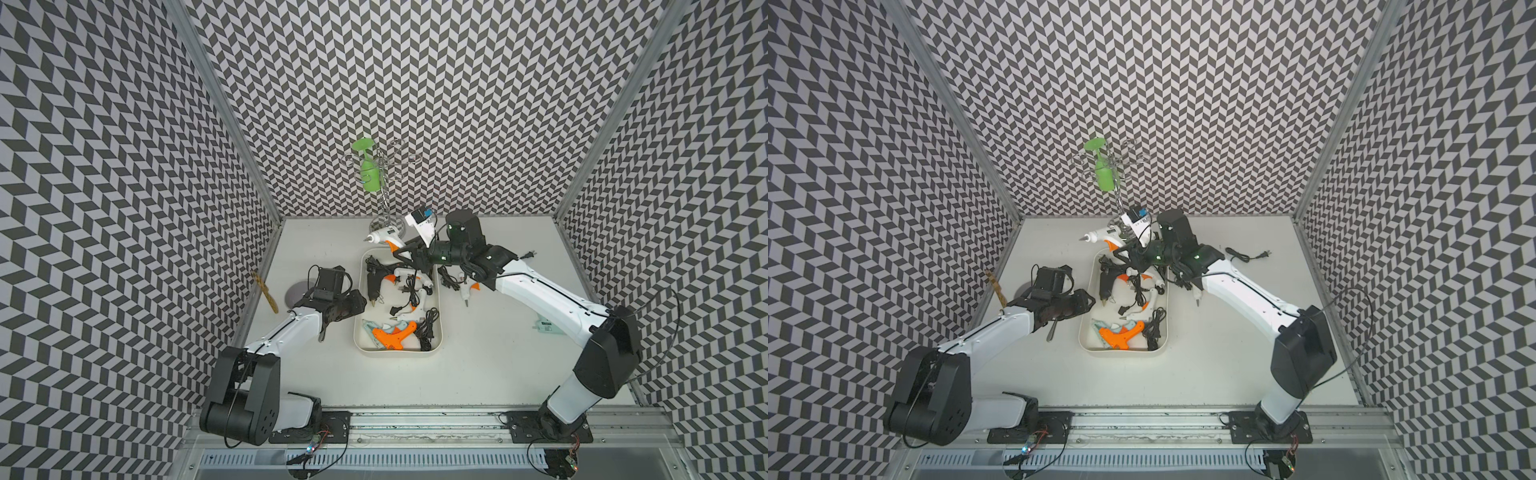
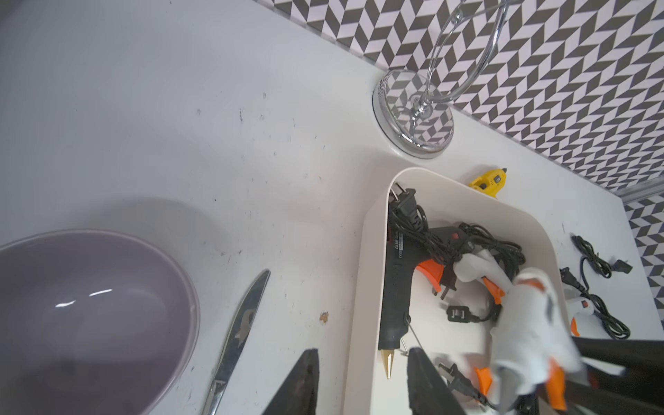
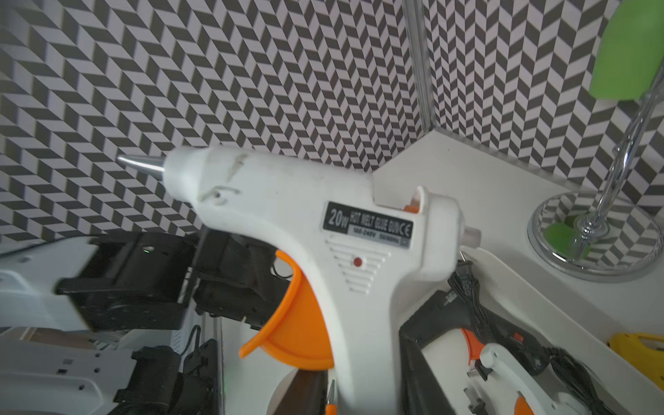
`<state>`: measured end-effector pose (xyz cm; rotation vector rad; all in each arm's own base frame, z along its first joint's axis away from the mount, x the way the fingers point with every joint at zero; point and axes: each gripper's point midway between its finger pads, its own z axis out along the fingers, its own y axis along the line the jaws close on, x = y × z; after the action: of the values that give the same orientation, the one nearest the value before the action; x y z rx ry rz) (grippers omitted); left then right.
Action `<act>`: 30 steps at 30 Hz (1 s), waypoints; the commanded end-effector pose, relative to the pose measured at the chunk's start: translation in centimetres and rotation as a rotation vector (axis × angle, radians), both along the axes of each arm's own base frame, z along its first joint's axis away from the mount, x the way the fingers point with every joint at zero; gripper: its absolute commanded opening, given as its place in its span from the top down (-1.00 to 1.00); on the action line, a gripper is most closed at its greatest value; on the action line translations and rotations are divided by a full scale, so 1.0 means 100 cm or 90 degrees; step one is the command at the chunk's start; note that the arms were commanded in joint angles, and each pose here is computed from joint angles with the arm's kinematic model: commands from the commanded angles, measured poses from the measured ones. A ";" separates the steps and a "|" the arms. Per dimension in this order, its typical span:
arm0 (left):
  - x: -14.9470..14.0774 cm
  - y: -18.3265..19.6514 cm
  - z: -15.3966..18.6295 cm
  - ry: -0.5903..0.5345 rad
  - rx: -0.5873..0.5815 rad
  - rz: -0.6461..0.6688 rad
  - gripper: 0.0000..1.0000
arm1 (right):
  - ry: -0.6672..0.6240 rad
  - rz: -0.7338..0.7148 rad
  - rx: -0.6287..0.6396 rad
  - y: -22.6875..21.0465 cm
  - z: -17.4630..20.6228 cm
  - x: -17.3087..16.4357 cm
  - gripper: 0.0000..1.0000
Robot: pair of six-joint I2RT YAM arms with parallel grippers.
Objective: Put the hot melt glue gun into the storage box
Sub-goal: Adjust the storage box at the center of the board, then place the hot melt adhesive gun in the storage box.
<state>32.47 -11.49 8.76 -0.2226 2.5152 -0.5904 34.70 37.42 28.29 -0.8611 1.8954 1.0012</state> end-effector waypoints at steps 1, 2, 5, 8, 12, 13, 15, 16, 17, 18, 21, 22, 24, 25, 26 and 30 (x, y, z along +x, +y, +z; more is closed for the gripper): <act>0.013 0.013 0.027 -0.047 0.026 0.023 0.22 | -0.046 -0.025 -0.026 0.003 -0.026 0.018 0.84; 0.014 0.019 0.033 -0.057 0.030 0.031 0.21 | -0.042 -0.031 -0.056 0.002 -0.042 0.021 0.84; 0.018 0.035 0.053 -0.094 0.033 0.061 0.18 | -0.013 -0.040 -0.120 0.000 -0.082 0.025 0.85; 0.022 0.049 0.074 -0.135 0.047 0.088 0.14 | 0.006 -0.048 -0.160 0.002 -0.110 0.023 0.85; 0.027 0.059 0.094 -0.166 0.068 0.102 0.13 | 0.004 -0.068 -0.240 0.009 -0.141 0.017 0.85; 0.028 0.059 0.095 -0.168 0.071 0.102 0.12 | 0.006 -0.078 -0.258 0.010 -0.148 0.018 0.84; 0.030 0.060 0.094 -0.165 0.071 0.101 0.11 | 0.024 -0.116 -0.296 0.010 -0.161 0.022 0.83; 0.030 0.059 0.093 -0.163 0.070 0.099 0.10 | 0.034 -0.129 -0.306 0.011 -0.167 0.024 0.83; 0.030 0.059 0.091 -0.160 0.068 0.099 0.10 | 0.046 -0.151 -0.315 0.010 -0.173 0.026 0.83; 0.030 0.059 0.090 -0.158 0.066 0.099 0.10 | 0.063 -0.170 -0.320 0.010 -0.179 0.027 0.82; 0.030 0.057 0.085 -0.151 0.063 0.097 0.10 | 0.117 -0.221 -0.332 0.005 -0.197 0.031 0.82; 0.030 0.057 0.085 -0.150 0.062 0.095 0.10 | 0.129 -0.234 -0.334 0.003 -0.202 0.031 0.81; 0.030 0.058 0.085 -0.151 0.064 0.096 0.10 | 0.143 -0.259 -0.335 0.001 -0.209 0.034 0.81; 0.030 0.058 0.086 -0.152 0.064 0.096 0.10 | 0.146 -0.272 -0.336 -0.001 -0.212 0.036 0.80; 0.030 0.058 0.086 -0.152 0.062 0.096 0.10 | 0.148 -0.282 -0.340 -0.001 -0.214 0.039 0.77; 0.030 0.057 0.086 -0.152 0.059 0.093 0.10 | 0.146 -0.301 -0.350 0.005 -0.222 0.052 0.69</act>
<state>35.46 -5.95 17.16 -0.2890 2.2674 -0.4165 37.90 37.76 5.67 -0.6622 2.4906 0.3406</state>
